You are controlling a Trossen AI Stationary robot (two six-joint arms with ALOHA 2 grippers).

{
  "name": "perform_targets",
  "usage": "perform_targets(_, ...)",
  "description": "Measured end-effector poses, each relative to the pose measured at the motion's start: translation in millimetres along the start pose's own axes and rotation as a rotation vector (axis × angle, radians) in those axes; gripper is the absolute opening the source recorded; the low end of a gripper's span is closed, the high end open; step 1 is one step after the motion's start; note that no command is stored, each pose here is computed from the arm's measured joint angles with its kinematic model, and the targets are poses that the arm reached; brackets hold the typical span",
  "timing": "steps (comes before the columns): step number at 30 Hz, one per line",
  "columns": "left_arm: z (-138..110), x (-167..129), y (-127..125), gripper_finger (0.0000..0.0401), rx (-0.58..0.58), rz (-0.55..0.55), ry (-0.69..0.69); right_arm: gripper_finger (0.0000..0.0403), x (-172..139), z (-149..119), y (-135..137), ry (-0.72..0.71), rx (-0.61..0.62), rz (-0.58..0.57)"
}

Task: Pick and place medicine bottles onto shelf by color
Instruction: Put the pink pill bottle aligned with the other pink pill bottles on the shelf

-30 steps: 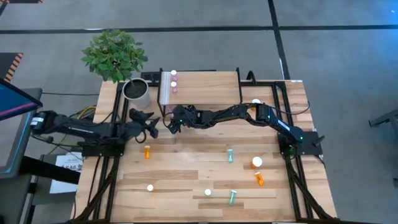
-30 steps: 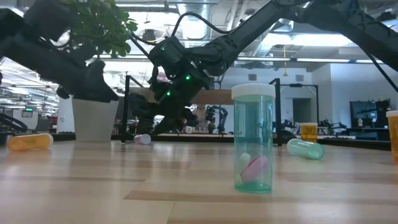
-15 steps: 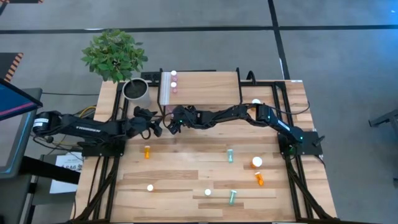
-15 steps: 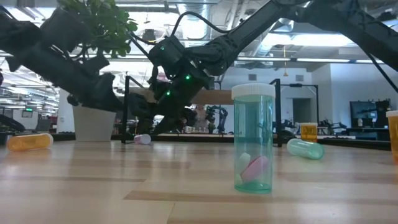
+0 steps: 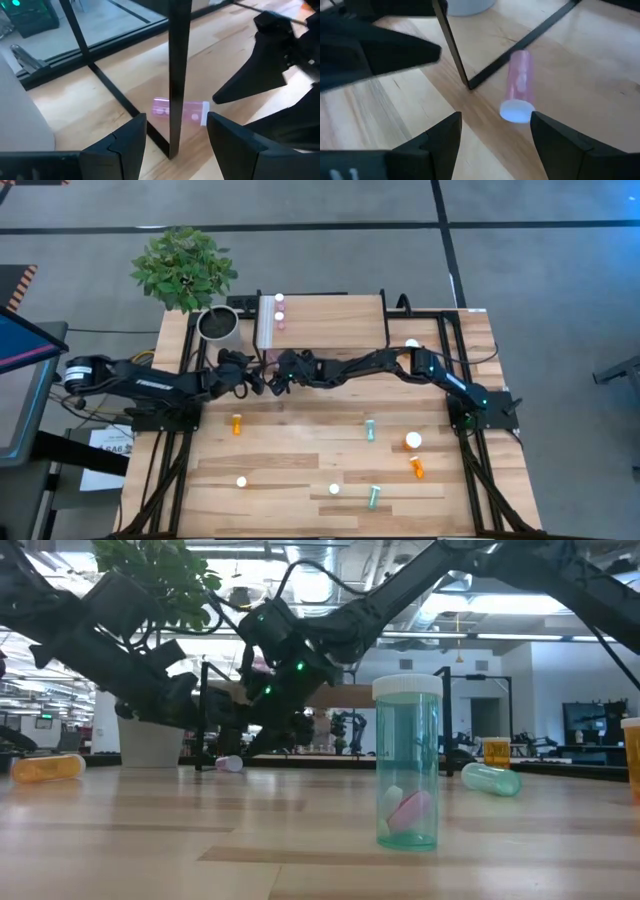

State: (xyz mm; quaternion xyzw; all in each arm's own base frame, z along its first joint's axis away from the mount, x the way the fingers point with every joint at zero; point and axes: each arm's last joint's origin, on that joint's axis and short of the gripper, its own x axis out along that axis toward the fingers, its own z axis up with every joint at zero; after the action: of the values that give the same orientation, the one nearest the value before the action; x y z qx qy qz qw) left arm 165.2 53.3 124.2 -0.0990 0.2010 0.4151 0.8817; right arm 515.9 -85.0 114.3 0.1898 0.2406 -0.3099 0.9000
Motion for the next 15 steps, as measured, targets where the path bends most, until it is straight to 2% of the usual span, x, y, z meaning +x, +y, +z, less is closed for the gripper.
perform_targets(4,-1.4,1.5,-0.7,0.0197,0.003,-0.002,0.006,0.026,12.1,-10.6,-3.4,0.006,0.009,-0.008)
perform_targets(15,-1.9,1.8,-1.5,0.0197,0.012,-0.022,0.015,0.0257,18.2,-12.9,-2.5,-0.003,-0.002,-0.029)
